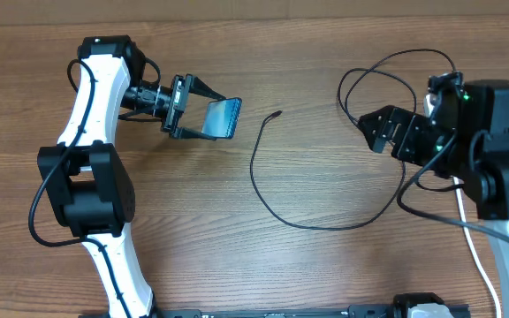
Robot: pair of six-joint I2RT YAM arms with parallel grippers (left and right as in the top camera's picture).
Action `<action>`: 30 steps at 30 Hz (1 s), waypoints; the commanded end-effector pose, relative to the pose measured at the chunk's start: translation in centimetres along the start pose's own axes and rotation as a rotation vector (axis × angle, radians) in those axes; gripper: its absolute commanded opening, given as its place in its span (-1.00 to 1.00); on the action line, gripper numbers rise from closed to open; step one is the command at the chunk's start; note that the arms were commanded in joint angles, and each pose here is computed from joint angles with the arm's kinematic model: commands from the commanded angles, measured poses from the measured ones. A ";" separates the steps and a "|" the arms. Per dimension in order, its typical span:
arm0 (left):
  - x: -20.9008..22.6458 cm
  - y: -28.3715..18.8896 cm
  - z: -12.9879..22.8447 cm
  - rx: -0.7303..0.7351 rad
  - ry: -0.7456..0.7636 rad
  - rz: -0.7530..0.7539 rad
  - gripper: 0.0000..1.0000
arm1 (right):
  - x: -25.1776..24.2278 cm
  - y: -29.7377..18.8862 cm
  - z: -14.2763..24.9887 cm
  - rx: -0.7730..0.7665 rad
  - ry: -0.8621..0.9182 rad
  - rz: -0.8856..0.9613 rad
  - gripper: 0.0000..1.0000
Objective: Plug charger to phone and switch on socket
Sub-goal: 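Move the right gripper toward the phone held by the left gripper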
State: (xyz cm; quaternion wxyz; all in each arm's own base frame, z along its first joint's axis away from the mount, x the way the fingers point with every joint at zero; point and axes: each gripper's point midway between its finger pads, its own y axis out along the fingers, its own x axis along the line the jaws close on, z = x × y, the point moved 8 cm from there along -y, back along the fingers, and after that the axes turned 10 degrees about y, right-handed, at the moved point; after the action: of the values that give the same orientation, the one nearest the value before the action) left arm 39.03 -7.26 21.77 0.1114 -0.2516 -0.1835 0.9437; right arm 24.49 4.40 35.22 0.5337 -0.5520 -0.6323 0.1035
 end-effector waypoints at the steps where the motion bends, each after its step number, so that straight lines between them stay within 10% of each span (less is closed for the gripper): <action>1: 0.0 -0.6 -0.6 -0.112 -0.065 -0.062 0.16 | 1.2 0.8 -0.1 0.080 0.002 -0.101 1.00; 11: 0.2 0.6 -2.6 -0.350 -0.167 -0.196 0.15 | 1.8 5.5 0.2 0.242 0.009 -0.110 1.00; 30: -1.0 4.2 -1.2 -0.309 -0.188 -0.199 0.15 | 7.9 16.1 4.2 0.411 0.054 -0.178 0.61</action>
State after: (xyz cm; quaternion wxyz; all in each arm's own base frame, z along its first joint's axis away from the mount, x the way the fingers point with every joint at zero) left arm 39.90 -10.19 18.40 0.1570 -0.1548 -0.3806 0.8981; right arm 31.99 17.19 26.87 0.6253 -0.3802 -0.6566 0.1825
